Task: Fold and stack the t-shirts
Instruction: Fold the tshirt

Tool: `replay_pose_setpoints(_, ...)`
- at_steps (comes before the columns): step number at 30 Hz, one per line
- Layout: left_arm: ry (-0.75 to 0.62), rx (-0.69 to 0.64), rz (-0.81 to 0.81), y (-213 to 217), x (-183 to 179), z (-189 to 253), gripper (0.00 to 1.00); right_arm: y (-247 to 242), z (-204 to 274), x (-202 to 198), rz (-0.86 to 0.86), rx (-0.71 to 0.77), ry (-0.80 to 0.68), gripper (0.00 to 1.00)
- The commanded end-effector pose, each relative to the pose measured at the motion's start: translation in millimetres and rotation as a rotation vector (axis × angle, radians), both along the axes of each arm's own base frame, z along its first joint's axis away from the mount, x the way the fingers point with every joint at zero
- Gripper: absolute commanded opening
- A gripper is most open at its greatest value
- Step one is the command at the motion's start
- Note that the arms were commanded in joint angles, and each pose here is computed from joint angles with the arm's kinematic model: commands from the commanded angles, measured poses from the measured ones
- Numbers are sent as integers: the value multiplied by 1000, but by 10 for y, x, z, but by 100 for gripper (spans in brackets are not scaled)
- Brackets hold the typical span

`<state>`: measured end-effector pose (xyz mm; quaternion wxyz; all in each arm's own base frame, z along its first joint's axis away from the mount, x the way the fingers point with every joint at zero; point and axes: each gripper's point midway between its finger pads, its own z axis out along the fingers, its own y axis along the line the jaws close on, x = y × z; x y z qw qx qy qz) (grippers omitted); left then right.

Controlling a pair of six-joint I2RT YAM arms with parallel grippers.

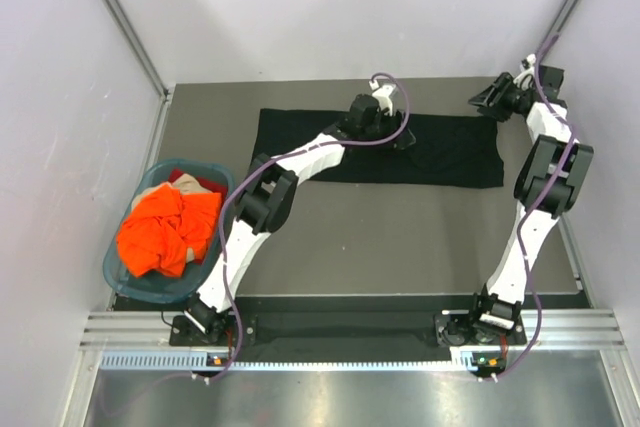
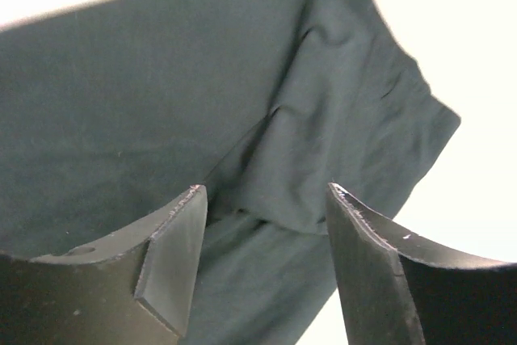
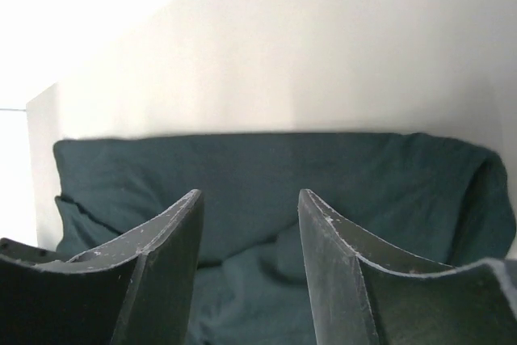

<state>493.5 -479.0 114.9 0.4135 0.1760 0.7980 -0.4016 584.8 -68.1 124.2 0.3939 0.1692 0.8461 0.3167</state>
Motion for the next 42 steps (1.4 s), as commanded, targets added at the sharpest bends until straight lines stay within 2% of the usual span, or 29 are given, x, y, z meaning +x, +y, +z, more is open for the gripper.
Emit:
replay_pose_setpoints(1,-40,-57,-32,-78,110,24,64,70,-22,145,55,33,-49,50)
replay_pose_setpoints(10,25,-62,-30,-128,45,-253,58,188,-417,-17,102,1,37,47)
replay_pose_setpoints(18,58,-42,15,-111,115,-371,51,188,-537,-64,99,-10,57,43)
replay_pose_setpoints(19,64,-51,16,-133,129,-352,45,204,-580,-82,106,-8,68,42)
replay_pose_setpoints(22,73,-57,16,-143,128,-378,43,210,-605,-97,109,-6,74,41)
replay_pose_setpoints(26,85,-69,6,-177,110,-393,33,228,-611,-96,112,1,73,36)
replay_pose_setpoints(30,93,-62,6,-170,102,-422,28,227,-615,-68,104,12,71,30)
replay_pose_setpoints(36,102,-47,5,-155,87,-461,24,248,-600,-39,107,40,60,25)
replay_pose_setpoints(42,113,-37,1,-143,61,-492,25,249,-652,-82,114,32,76,29)
